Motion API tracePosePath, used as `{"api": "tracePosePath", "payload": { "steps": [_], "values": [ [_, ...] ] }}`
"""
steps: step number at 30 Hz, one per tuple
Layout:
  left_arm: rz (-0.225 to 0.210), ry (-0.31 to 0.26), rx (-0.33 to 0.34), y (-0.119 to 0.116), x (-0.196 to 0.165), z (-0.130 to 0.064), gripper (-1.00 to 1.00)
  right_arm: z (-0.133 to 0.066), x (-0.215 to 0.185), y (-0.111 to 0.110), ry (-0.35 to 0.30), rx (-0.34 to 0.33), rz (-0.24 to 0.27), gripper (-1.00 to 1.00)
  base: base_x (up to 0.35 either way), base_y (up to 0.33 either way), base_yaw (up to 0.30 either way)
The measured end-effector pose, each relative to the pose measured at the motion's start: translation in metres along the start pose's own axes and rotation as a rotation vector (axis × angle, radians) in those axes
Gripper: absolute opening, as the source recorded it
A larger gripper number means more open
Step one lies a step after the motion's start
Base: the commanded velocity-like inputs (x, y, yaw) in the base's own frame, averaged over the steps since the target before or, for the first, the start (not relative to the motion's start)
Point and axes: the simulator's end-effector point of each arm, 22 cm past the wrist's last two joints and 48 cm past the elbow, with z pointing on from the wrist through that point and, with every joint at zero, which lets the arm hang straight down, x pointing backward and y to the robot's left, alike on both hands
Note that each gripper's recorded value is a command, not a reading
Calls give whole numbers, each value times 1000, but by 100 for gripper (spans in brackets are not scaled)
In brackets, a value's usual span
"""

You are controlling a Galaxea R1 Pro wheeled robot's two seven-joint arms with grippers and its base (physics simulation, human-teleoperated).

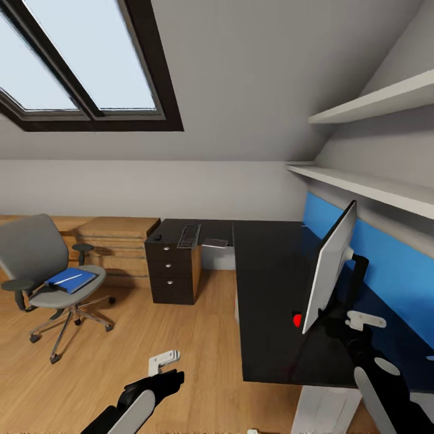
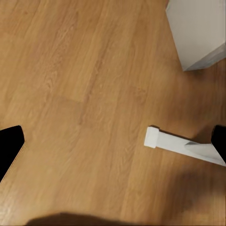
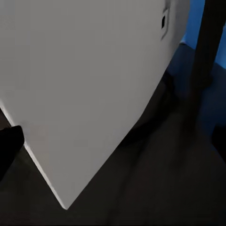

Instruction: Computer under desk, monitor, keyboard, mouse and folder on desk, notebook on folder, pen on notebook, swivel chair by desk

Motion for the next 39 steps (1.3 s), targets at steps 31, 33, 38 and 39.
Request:
{"api": "tracePosePath", "payload": {
  "steps": [31, 33, 38, 39],
  "values": [
    [7, 15, -6, -1, 9, 3, 100, -13, -20, 7, -104, 41, 34, 100, -60, 106, 0],
    [7, 17, -9, 0, 10, 3, 100, -16, -21, 12, -128, 82, 39, 100, 0, 2, 0],
    [8, 19, -12, 1, 11, 4, 100, -32, -38, 21, -250, 202, -14, 100, 0, 1, 0],
    [8, 19, -12, 1, 11, 4, 100, -35, -42, 19, -275, 225, -21, 100, 0, 0, 0]
  ]
}}
